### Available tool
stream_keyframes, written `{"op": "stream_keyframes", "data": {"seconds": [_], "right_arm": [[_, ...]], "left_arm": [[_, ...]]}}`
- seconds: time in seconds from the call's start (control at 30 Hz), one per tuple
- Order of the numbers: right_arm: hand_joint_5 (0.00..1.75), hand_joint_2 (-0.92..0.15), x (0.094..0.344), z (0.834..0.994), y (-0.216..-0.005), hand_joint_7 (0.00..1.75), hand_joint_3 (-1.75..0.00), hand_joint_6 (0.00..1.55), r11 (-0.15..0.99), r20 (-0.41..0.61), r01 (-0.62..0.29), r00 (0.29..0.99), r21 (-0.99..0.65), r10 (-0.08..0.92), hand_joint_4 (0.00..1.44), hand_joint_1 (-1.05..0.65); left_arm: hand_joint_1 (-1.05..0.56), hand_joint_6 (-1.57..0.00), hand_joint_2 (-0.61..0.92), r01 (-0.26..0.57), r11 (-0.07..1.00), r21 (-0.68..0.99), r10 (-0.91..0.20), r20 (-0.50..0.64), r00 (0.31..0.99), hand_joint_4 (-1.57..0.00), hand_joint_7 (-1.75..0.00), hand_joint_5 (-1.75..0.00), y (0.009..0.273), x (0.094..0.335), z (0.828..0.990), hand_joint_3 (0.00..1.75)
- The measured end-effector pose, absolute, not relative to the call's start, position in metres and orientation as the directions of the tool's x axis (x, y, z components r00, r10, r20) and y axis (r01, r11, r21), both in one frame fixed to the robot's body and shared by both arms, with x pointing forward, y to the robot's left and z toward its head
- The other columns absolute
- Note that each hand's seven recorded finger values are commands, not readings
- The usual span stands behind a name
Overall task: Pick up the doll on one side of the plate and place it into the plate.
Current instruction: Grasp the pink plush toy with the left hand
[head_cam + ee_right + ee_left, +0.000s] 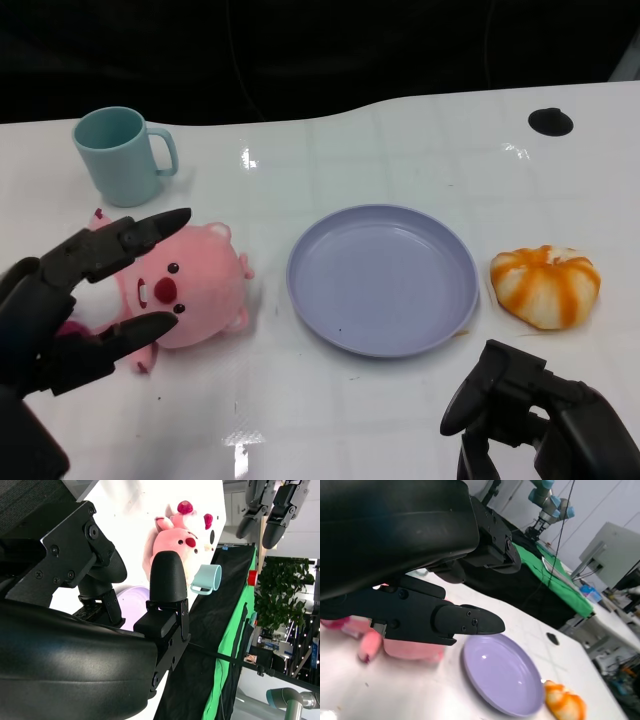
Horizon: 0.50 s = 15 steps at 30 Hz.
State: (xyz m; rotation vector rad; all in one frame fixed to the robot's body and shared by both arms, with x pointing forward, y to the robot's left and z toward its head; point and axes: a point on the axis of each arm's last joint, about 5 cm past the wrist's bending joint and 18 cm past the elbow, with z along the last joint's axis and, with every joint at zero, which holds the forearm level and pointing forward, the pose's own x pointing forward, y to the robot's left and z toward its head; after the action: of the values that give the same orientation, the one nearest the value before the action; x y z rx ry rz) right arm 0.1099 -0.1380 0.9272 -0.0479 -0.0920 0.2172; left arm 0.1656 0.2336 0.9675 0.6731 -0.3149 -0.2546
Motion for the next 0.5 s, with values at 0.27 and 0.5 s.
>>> {"op": "stream_keyframes", "data": {"seconds": [0.27, 0.5], "right_arm": [[1.75, -0.41, 0.11, 0.927, -0.138, 1.55, -1.37, 0.62, 0.976, 0.086, -0.212, 0.972, -0.057, 0.216, 0.71, 0.11], [1.75, -0.41, 0.109, 0.927, -0.138, 1.55, -1.37, 0.61, 0.976, 0.078, -0.211, 0.974, -0.056, 0.215, 0.71, 0.1]], "left_arm": [[-0.67, -0.22, 0.92, 0.083, 0.554, 0.828, -0.326, 0.123, 0.937, 0.0, -0.01, -0.4, 0.238, 0.171, 0.979, 0.07], [-0.69, -0.16, 0.92, 0.061, 0.343, 0.937, -0.281, 0.041, 0.959, 0.0, 0.0, -0.33, 0.234, 0.18, 0.985, 0.04]]}}
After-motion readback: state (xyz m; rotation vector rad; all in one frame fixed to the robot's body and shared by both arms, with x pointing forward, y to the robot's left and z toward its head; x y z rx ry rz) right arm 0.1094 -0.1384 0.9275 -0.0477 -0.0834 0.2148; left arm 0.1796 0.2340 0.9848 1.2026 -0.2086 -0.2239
